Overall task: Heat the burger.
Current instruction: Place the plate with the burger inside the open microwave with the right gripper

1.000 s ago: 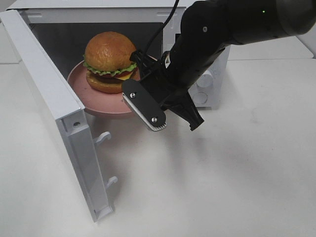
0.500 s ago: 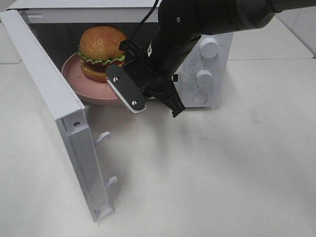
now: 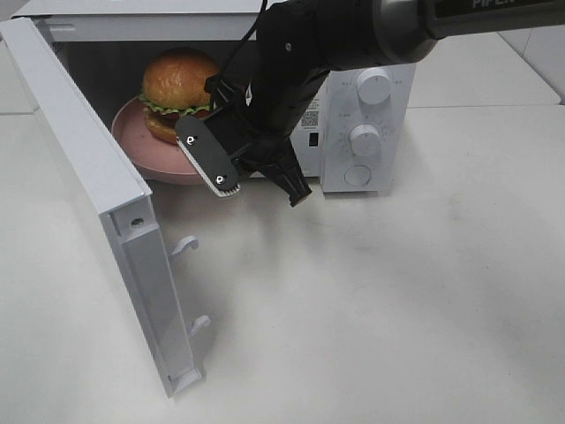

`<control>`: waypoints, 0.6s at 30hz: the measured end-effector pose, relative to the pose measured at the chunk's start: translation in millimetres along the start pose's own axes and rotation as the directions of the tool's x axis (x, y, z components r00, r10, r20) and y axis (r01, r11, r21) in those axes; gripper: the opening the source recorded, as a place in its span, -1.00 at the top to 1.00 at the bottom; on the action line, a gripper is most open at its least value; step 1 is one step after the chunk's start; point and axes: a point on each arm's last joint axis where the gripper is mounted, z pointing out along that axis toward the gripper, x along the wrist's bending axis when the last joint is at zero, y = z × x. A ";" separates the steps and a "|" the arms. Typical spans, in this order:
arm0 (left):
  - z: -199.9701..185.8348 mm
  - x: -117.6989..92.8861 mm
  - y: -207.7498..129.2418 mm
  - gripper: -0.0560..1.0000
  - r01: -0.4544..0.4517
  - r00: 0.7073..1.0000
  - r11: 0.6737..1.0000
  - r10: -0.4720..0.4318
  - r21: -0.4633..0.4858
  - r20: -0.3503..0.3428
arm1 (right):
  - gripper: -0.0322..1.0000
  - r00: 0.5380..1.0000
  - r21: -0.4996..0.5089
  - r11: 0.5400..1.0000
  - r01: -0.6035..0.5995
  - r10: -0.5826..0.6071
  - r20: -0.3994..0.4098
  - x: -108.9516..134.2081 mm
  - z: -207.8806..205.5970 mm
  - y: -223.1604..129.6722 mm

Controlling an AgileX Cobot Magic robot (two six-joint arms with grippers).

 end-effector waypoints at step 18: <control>0.0 0.0 0.0 -0.96 0.000 1.000 1.000 0.000 0.000 0.000 | 0.85 0.991 0.048 0.991 -0.124 0.121 0.055 -37.9 34.2 -3.8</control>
